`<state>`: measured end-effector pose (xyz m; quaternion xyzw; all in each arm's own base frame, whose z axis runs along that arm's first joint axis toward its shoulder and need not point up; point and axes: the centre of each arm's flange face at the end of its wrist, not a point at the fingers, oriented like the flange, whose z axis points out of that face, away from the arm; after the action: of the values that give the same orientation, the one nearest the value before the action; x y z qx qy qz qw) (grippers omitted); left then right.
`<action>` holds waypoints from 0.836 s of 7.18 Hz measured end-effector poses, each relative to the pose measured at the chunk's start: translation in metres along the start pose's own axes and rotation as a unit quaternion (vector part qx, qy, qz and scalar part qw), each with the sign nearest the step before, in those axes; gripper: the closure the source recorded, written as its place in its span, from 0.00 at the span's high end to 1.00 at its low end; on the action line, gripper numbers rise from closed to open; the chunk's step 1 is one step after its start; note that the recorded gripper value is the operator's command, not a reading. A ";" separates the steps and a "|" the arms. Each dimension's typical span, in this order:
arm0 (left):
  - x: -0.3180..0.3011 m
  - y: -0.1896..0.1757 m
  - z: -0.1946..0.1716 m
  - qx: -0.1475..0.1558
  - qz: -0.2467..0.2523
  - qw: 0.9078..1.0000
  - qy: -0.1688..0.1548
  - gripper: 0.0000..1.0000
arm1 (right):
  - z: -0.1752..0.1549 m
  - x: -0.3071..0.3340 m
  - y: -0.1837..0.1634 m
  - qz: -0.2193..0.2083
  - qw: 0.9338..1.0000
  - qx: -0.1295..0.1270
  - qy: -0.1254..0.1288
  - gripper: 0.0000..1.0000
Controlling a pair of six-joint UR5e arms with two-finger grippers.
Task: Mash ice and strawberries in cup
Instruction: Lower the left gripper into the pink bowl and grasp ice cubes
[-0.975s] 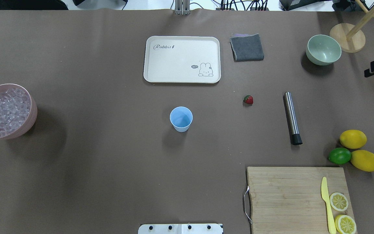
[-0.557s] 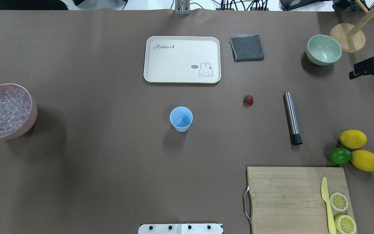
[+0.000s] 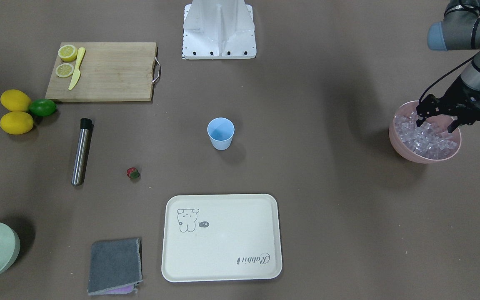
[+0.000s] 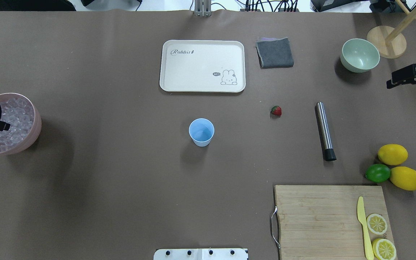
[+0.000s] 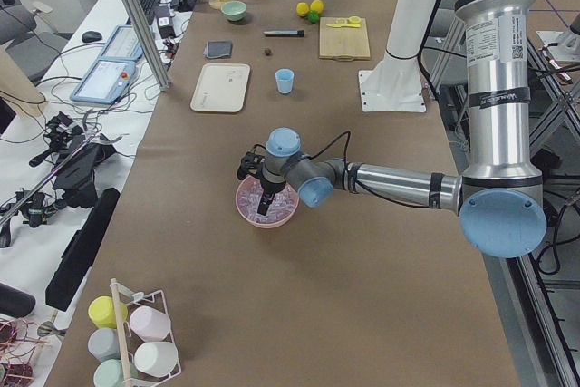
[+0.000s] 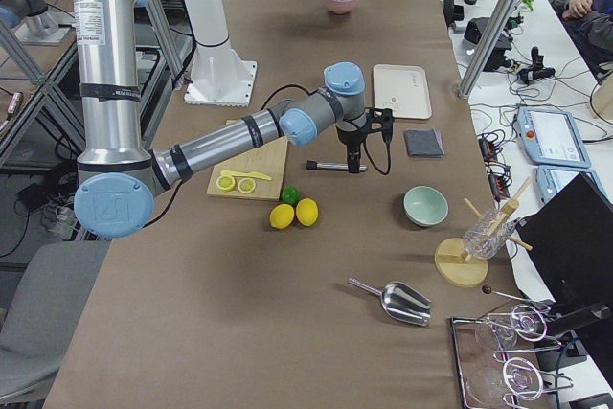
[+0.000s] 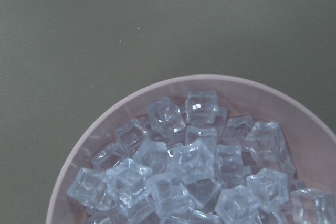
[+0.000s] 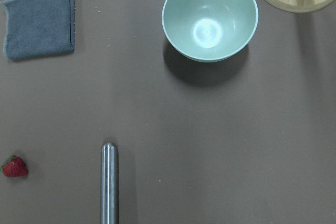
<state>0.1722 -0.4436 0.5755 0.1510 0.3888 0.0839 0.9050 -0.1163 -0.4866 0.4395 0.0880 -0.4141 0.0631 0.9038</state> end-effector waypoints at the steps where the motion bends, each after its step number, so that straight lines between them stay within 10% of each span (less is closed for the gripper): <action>1: 0.003 0.003 0.002 -0.002 -0.001 1.000 0.003 0.89 | 0.000 0.000 0.000 0.000 1.000 0.001 0.002 1.00; 6: 0.012 0.010 0.009 0.000 -0.003 1.000 0.014 0.78 | 0.000 0.001 -0.001 -0.001 1.000 0.003 0.004 1.00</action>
<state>0.1867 -0.4332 0.5760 0.1481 0.4024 0.0831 0.8996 -0.1159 -0.4873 0.4403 0.0907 -0.4105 0.0640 0.9051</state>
